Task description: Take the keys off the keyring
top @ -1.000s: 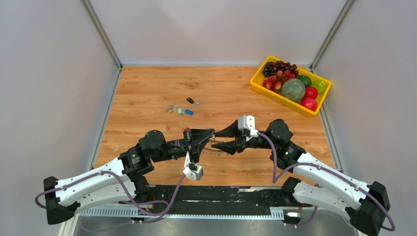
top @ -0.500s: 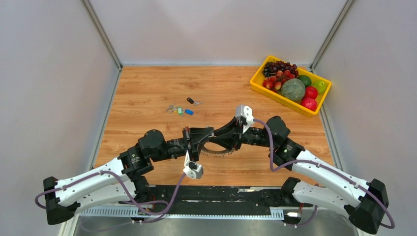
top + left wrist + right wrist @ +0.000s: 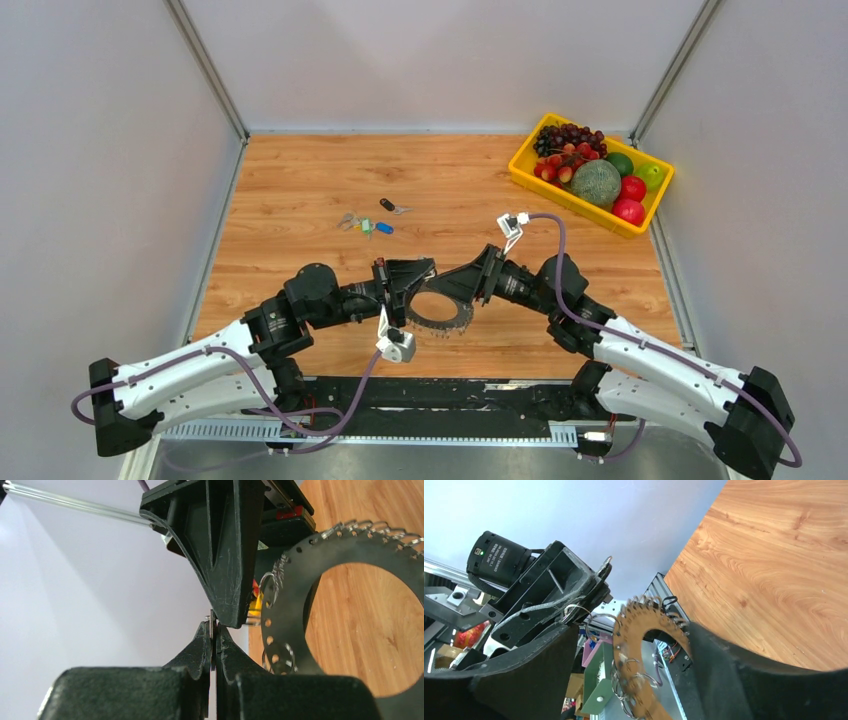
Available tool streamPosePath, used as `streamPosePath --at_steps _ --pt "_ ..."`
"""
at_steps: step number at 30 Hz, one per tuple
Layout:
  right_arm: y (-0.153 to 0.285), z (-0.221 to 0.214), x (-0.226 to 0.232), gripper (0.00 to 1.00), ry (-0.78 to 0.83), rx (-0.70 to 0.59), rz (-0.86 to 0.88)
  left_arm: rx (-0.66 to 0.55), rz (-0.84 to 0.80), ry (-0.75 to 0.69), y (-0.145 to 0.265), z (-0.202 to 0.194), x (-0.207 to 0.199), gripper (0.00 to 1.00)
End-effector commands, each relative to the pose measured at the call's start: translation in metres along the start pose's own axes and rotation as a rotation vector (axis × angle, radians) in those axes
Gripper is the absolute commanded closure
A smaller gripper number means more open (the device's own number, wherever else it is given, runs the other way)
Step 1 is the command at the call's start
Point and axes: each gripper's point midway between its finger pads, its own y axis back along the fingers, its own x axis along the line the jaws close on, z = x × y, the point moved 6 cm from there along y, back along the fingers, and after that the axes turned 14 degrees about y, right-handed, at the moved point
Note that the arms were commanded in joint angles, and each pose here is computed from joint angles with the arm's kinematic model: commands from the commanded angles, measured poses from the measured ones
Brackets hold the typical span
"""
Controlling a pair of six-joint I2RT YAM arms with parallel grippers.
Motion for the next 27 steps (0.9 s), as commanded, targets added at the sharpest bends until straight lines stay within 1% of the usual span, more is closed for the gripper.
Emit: streamPosePath --at_steps 1,3,4,5,7,9,11,13,14,16,19,23,27 --pt "-0.002 0.038 0.026 0.14 0.158 -0.104 0.040 -0.108 0.071 -0.031 0.004 0.025 0.025 1.00" --pt "-0.002 0.043 0.026 0.13 0.332 -0.088 0.025 -0.114 0.072 -0.030 0.004 0.027 0.025 1.00" --pt "-0.001 0.045 0.027 0.13 0.380 -0.086 0.030 -0.115 0.071 -0.030 0.004 0.027 0.025 1.00" --pt "0.001 0.046 0.026 0.13 0.485 -0.087 0.034 -0.118 0.068 -0.028 0.004 0.027 0.025 1.00" --pt "0.006 0.051 0.026 0.13 0.626 -0.106 0.035 -0.124 0.070 -0.028 0.005 0.028 0.026 1.00" --pt "0.012 0.055 0.027 0.14 0.744 -0.128 0.040 -0.126 0.073 -0.026 0.006 0.029 0.026 1.00" --pt "0.016 0.057 0.027 0.15 0.827 -0.145 0.044 -0.131 0.074 -0.025 0.006 0.030 0.027 1.00" --pt "0.017 0.058 0.027 0.20 0.889 -0.144 0.051 -0.133 0.073 -0.026 0.006 0.030 0.027 1.00" --pt "0.017 0.059 0.026 0.24 0.910 -0.143 0.046 -0.134 0.072 -0.025 0.006 0.030 0.026 1.00" --pt "0.015 0.058 0.022 0.36 0.951 -0.127 0.041 -0.139 0.069 -0.026 0.006 0.031 0.026 1.00" --pt "0.011 0.055 0.019 0.49 1.007 -0.096 0.064 -0.141 0.072 -0.026 0.007 0.032 0.027 1.00" --pt "0.005 0.046 0.015 0.51 1.069 -0.040 0.129 -0.145 0.072 -0.025 0.008 0.032 0.027 1.00" --pt "0.001 0.039 0.018 0.50 1.080 -0.003 0.212 -0.144 0.071 -0.024 0.007 0.032 0.027 1.00"
